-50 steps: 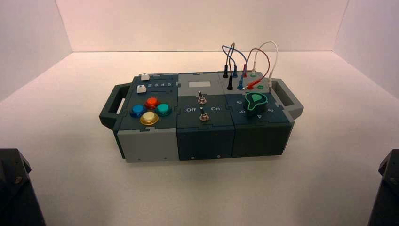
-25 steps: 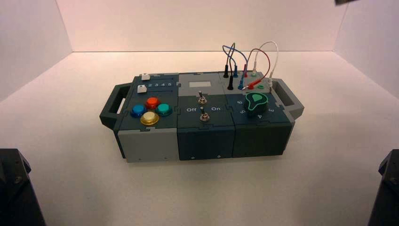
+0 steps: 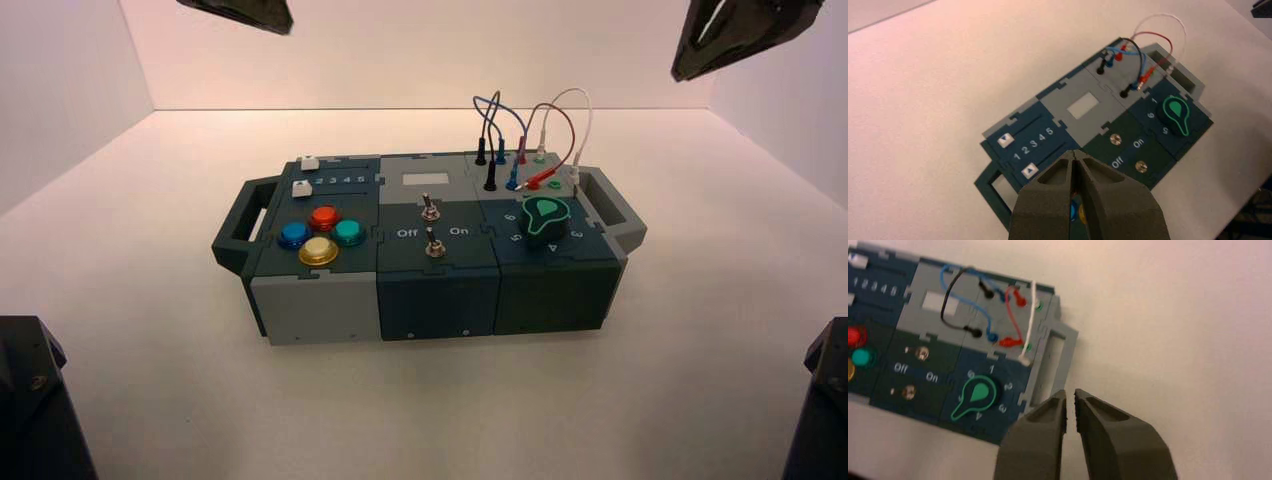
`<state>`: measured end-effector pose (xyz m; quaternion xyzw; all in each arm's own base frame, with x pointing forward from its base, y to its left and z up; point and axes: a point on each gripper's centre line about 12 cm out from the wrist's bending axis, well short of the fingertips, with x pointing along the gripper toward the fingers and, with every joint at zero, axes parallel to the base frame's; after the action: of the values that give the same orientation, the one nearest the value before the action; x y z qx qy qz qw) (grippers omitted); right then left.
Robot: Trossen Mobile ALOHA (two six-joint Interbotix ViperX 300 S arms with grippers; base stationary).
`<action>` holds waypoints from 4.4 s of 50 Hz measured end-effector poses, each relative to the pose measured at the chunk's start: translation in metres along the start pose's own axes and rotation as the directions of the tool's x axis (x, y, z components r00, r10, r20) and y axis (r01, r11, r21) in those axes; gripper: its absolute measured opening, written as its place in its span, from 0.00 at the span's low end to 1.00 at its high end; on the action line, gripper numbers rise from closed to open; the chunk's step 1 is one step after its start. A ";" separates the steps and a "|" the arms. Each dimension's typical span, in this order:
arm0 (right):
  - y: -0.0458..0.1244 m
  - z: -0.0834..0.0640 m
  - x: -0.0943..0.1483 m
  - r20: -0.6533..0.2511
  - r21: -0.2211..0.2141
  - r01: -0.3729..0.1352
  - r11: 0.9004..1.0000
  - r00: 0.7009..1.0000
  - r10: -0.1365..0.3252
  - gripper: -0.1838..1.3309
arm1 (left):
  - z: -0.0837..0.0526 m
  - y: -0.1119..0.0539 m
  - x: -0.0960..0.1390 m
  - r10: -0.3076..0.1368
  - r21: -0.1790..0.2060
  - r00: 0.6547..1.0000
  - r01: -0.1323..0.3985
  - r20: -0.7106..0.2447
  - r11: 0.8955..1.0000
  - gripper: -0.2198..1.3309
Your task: Insert the white wire.
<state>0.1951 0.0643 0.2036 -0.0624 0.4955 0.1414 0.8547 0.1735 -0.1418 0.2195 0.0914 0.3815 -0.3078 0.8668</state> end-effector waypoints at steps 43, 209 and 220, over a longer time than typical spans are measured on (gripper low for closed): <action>0.037 -0.004 0.028 -0.226 -0.157 -0.094 0.983 0.972 0.057 0.78 | 0.003 -0.042 0.025 -0.134 -0.012 0.988 0.133 -0.073 0.991 0.03; 0.052 0.032 0.111 -0.490 -0.227 -0.094 0.969 0.871 -0.030 0.73 | -0.015 -0.065 0.034 -0.200 -0.111 0.979 0.195 -0.029 0.974 0.04; 0.052 0.033 0.114 -0.495 -0.226 -0.095 0.969 0.868 -0.031 0.66 | -0.015 -0.065 0.033 -0.200 -0.111 0.979 0.196 -0.027 0.974 0.04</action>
<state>0.2602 0.1423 0.1231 -0.1925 0.6776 0.1945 0.6827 0.1422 -0.2029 0.1900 0.0121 0.4213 -0.3698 0.8280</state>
